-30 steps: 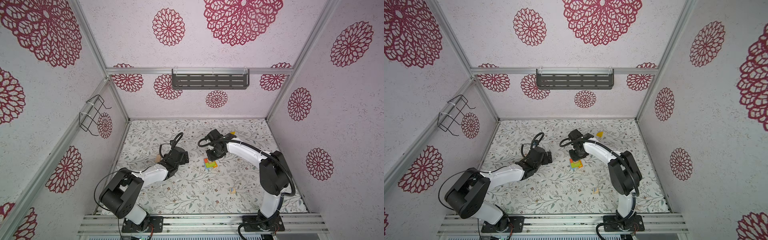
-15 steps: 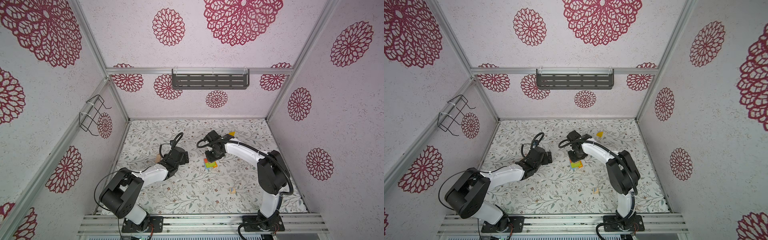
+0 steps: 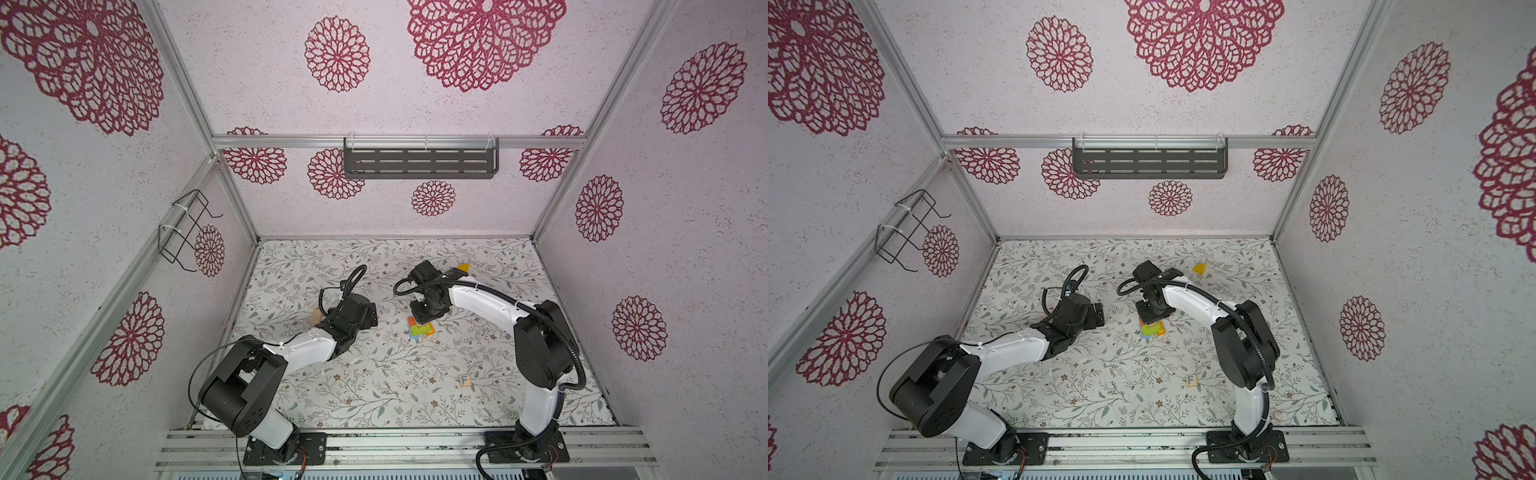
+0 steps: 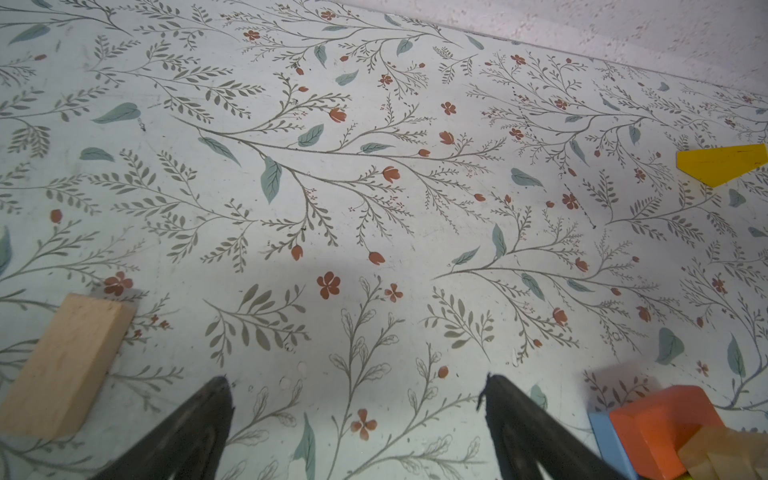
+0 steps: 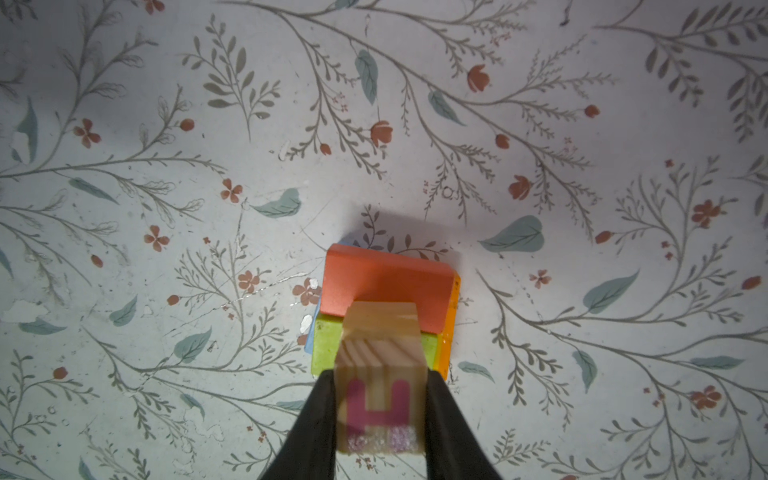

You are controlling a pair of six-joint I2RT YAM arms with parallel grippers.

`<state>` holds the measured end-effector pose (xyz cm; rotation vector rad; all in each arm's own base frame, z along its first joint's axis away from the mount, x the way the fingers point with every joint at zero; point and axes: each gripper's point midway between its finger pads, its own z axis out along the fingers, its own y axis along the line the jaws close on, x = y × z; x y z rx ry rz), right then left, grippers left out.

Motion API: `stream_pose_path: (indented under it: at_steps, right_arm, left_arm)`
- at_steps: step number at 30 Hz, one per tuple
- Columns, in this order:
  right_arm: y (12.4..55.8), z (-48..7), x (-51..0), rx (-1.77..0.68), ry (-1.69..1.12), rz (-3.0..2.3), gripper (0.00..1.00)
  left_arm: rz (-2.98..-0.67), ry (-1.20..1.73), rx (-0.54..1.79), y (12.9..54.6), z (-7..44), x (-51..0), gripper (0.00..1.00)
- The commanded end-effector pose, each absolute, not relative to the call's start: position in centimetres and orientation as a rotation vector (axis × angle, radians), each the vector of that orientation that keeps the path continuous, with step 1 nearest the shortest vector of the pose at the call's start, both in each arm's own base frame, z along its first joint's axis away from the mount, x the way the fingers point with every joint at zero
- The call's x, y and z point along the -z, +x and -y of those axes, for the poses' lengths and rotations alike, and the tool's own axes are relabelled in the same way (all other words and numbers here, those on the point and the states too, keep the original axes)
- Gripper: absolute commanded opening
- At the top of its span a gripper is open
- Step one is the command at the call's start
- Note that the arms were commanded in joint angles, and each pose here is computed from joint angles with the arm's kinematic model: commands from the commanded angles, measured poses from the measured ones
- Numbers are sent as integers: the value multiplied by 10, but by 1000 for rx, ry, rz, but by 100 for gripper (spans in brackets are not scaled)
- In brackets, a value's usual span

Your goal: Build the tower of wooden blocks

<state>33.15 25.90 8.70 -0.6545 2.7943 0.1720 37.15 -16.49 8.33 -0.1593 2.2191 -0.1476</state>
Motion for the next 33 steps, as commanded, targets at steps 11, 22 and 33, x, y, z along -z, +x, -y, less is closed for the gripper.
stream_pose_path:
  at_steps: [11,22,33]
  right_arm:
    - [337,-264,-104,-162,-545,-2778,36]
    - [337,-259,-117,-145,-355,-2770,44]
    - [331,-262,-113,-104,-413,-2791,59]
  left_arm:
    - [-2200,-173,147,376,165,-90,97]
    - [-2196,-175,154,376,165,-91,97]
    - [-2195,-175,155,375,165,-92,97]
